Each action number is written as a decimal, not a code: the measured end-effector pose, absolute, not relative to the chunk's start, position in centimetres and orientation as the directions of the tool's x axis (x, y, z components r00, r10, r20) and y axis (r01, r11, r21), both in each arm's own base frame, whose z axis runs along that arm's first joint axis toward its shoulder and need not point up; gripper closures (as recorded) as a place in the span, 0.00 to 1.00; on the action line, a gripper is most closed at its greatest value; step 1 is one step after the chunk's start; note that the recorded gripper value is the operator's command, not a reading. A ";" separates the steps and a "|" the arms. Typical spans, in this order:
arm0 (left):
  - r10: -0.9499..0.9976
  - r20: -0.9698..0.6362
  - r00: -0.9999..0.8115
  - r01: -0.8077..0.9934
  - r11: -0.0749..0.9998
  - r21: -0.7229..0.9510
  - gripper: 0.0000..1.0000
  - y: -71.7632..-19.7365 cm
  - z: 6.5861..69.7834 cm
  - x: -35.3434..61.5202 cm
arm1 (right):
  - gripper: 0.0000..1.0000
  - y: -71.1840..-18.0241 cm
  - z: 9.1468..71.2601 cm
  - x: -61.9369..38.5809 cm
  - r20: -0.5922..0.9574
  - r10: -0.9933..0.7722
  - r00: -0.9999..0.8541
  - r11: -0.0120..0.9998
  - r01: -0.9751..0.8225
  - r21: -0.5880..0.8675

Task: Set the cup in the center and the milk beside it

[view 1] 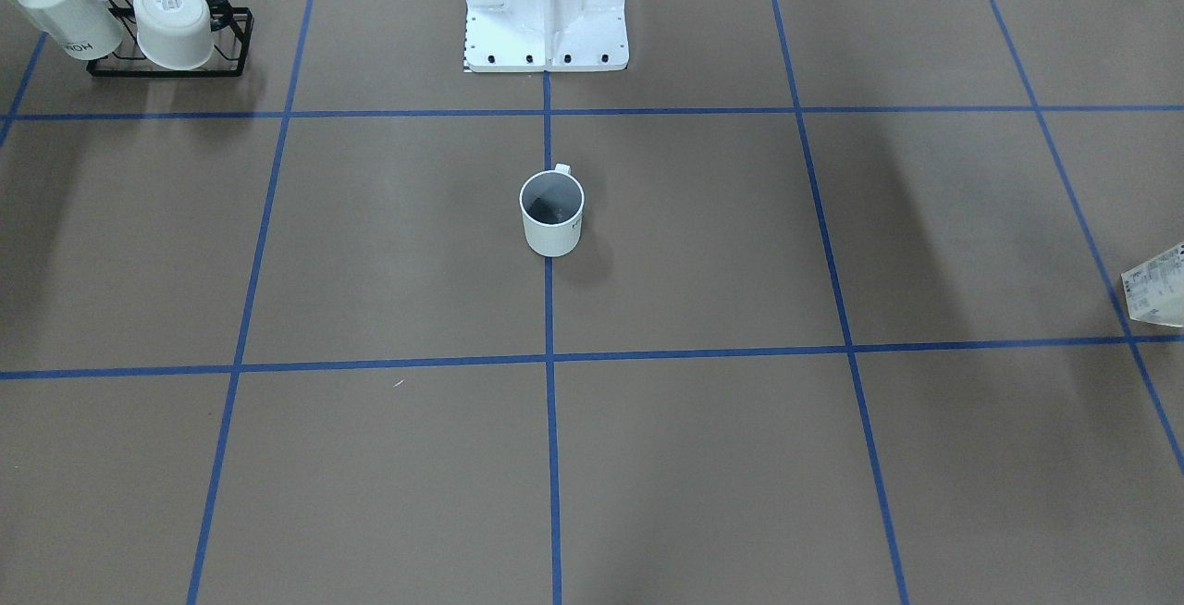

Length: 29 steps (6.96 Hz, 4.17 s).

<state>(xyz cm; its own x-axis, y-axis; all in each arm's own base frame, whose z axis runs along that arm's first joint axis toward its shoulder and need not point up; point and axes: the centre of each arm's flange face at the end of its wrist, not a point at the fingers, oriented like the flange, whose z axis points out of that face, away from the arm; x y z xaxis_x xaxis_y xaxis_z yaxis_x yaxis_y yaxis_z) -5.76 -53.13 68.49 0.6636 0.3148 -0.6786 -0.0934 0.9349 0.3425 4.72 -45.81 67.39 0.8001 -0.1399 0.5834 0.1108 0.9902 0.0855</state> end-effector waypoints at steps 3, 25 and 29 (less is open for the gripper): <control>0.318 -0.681 0.660 -0.108 0.937 0.333 0.02 -53.1 69.1 -5.0 | 0.00 -45.9 67.9 4.7 0.584 -0.134 0.800 0.991 0.111 0.075; 0.069 -0.816 0.573 0.082 0.987 0.141 0.80 -51.6 31.3 21.9 | 0.00 -45.4 69.1 4.7 0.586 -0.120 0.801 0.992 0.111 0.052; -0.055 -0.786 0.616 0.112 0.994 0.018 0.80 -45.5 18.1 38.8 | 0.00 -45.4 69.2 4.7 0.586 -0.119 0.801 0.993 0.111 0.049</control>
